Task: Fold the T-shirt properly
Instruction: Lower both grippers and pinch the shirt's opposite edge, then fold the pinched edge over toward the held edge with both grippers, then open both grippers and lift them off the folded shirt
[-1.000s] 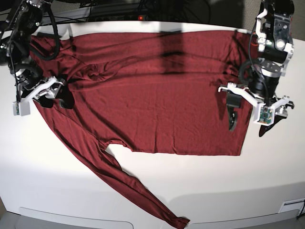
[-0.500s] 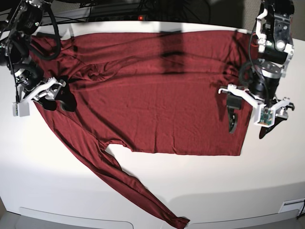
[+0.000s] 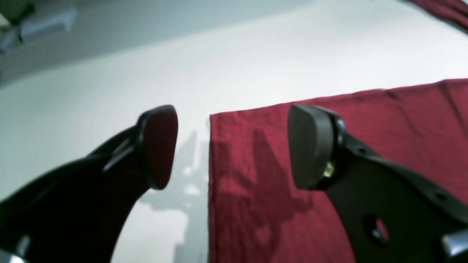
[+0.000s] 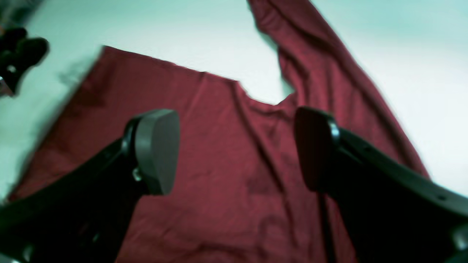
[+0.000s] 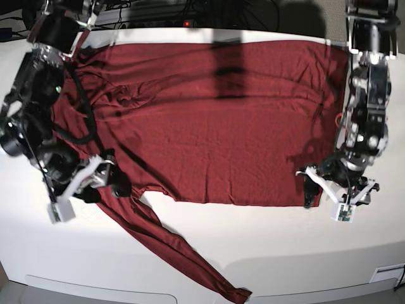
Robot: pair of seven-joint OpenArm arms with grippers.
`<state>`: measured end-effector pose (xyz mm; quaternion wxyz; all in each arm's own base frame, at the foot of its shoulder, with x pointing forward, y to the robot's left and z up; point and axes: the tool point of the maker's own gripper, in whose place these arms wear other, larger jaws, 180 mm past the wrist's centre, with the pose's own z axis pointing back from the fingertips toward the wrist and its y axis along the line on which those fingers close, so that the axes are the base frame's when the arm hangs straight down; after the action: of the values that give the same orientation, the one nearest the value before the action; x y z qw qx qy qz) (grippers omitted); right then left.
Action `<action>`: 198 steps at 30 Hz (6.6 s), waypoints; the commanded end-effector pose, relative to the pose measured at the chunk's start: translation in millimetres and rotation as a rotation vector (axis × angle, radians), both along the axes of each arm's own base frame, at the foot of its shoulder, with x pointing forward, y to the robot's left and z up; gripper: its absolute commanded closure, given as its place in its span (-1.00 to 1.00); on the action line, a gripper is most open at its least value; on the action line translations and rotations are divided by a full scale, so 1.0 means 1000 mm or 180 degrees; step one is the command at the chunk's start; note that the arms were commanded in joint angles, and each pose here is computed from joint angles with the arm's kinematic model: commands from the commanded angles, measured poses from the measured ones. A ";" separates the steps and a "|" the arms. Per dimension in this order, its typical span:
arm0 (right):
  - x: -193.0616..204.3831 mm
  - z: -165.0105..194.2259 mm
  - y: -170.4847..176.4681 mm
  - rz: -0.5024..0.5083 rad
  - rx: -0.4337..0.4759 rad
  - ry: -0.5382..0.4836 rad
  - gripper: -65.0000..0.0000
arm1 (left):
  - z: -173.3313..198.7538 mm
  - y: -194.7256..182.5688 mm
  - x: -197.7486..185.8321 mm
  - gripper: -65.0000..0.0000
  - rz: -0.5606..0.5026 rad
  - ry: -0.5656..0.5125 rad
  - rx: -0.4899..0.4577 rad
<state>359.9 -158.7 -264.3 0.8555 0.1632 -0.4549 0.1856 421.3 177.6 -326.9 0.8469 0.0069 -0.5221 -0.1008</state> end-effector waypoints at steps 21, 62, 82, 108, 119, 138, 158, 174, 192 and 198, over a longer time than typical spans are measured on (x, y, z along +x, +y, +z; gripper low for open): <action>0.093 -0.100 -0.011 -0.0400 0.0145 0.1067 -0.46 | -0.099 0.003 0.066 -0.39 0.0458 0.1132 -0.0596; 0.052 -0.153 0.002 0.0062 -0.0653 0.1468 1.00 | -0.084 0.002 0.070 1.00 0.0403 0.1189 -0.0540; 0.072 -0.114 0.010 0.0117 -0.0715 0.0970 1.00 | -0.054 0.032 0.065 1.00 0.0272 0.0988 -0.0698; 0.002 -0.079 0.006 0.0219 -0.1093 0.0311 1.00 | 0.007 0.025 -0.023 1.00 -0.0245 0.0642 -0.0116; -0.028 -0.065 -0.004 0.0112 -0.1084 0.0263 1.00 | -0.004 0.023 -0.063 1.00 -0.0325 0.0893 0.0078; -0.080 -0.066 -0.003 0.0171 -0.1285 0.0345 1.00 | -0.023 0.029 -0.134 1.00 -0.0128 0.1131 0.0611; -0.119 -0.093 -0.009 0.0179 -0.1214 0.0779 1.00 | -0.049 0.030 -0.169 1.00 -0.0141 0.1392 0.0649; -0.138 -0.105 -0.011 0.0227 -0.1244 0.1086 0.10 | -0.057 0.033 -0.181 0.64 -0.0131 0.1493 0.0715; -0.058 -0.027 0.022 0.0135 -0.0496 -0.0170 -0.07 | -0.018 0.024 -0.131 0.44 -0.0060 0.0714 0.0684; -0.022 -0.023 0.006 -0.0188 -0.0384 -0.0149 -0.07 | 0.025 -0.011 -0.088 0.44 -0.0328 0.0208 0.0218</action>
<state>332.3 -151.6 -300.4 0.8686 0.0966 -0.4478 0.1889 325.3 165.0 -319.1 0.8716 0.0004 -0.4636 -0.1592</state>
